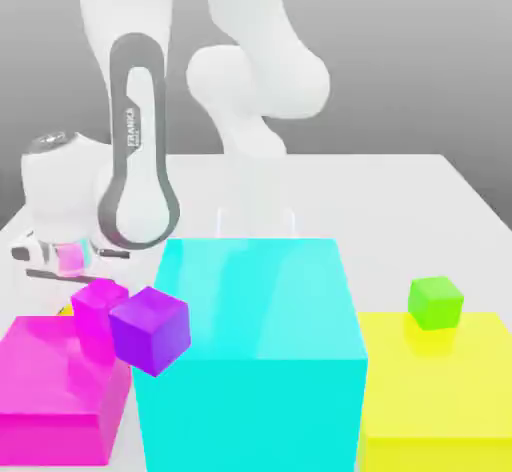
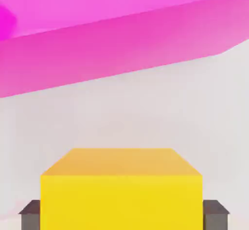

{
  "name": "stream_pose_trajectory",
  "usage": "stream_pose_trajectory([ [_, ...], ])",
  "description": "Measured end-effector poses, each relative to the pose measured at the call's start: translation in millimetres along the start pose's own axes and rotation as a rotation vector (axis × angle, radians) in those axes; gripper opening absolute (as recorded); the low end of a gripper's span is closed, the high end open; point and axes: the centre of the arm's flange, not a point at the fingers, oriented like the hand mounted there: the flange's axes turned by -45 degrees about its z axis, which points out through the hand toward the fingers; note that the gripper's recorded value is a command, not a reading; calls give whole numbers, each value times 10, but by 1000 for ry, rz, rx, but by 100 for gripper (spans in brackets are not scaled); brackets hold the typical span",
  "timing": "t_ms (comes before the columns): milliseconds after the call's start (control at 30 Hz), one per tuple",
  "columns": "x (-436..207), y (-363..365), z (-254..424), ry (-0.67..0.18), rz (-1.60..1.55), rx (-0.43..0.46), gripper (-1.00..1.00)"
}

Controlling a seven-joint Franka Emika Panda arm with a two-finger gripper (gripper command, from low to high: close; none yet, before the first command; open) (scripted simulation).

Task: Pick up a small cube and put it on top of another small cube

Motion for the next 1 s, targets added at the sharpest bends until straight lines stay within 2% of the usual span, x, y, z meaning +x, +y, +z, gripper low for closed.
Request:
stream_pose_trajectory([
  [533,-23,31,-645,0,9,4,-100],
  [667,-179,142,-807,-11,45,94,-100],
  [1000,64,-519,-1599,6,-148,305,-100],
])
